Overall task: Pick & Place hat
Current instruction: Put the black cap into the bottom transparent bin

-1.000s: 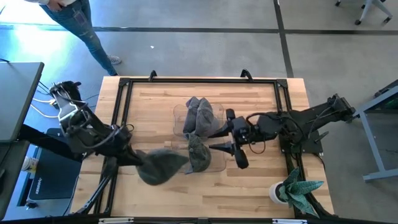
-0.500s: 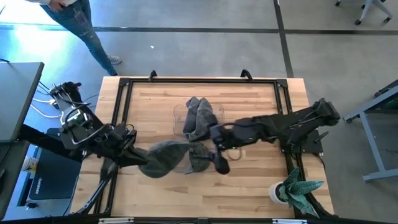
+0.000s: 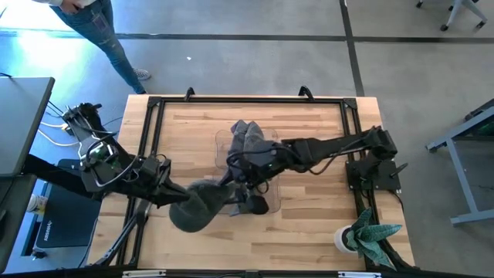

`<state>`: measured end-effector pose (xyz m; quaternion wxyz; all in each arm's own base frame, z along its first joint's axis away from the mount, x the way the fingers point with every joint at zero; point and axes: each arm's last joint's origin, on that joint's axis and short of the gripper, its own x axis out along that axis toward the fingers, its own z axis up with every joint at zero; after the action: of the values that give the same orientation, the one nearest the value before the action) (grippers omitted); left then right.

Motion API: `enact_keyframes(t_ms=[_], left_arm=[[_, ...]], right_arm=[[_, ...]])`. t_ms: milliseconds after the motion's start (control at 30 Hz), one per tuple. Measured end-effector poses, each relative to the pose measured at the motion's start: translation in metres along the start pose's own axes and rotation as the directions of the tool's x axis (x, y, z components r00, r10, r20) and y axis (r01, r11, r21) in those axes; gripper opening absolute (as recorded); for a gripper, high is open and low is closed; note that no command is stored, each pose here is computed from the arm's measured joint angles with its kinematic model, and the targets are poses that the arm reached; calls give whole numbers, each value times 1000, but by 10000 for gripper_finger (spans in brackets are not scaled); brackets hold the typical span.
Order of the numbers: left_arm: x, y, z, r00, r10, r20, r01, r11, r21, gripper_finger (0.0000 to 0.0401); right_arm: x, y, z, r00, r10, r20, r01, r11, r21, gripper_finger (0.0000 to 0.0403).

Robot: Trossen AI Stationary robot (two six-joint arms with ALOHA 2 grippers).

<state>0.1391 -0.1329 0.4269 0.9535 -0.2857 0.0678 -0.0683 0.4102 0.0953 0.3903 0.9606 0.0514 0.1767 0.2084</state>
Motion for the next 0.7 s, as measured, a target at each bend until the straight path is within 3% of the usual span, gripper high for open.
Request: enact_keyframes(t_ms=[167, 400, 700], left_arm=[[0, 1, 1, 999, 26, 22, -27, 999, 30, 0], [0, 1, 1, 999, 29, 25, -31, 998, 54, 0], [0, -1, 3, 999, 12, 45, -15, 998, 55, 0]], right_arm=[[18, 7, -12, 1000, -13, -2, 13, 1000, -6, 245], [23, 8, -15, 984, -177, 9, 176, 983, 55, 227], [30, -7, -20, 996, -87, -18, 88, 991, 98, 311]])
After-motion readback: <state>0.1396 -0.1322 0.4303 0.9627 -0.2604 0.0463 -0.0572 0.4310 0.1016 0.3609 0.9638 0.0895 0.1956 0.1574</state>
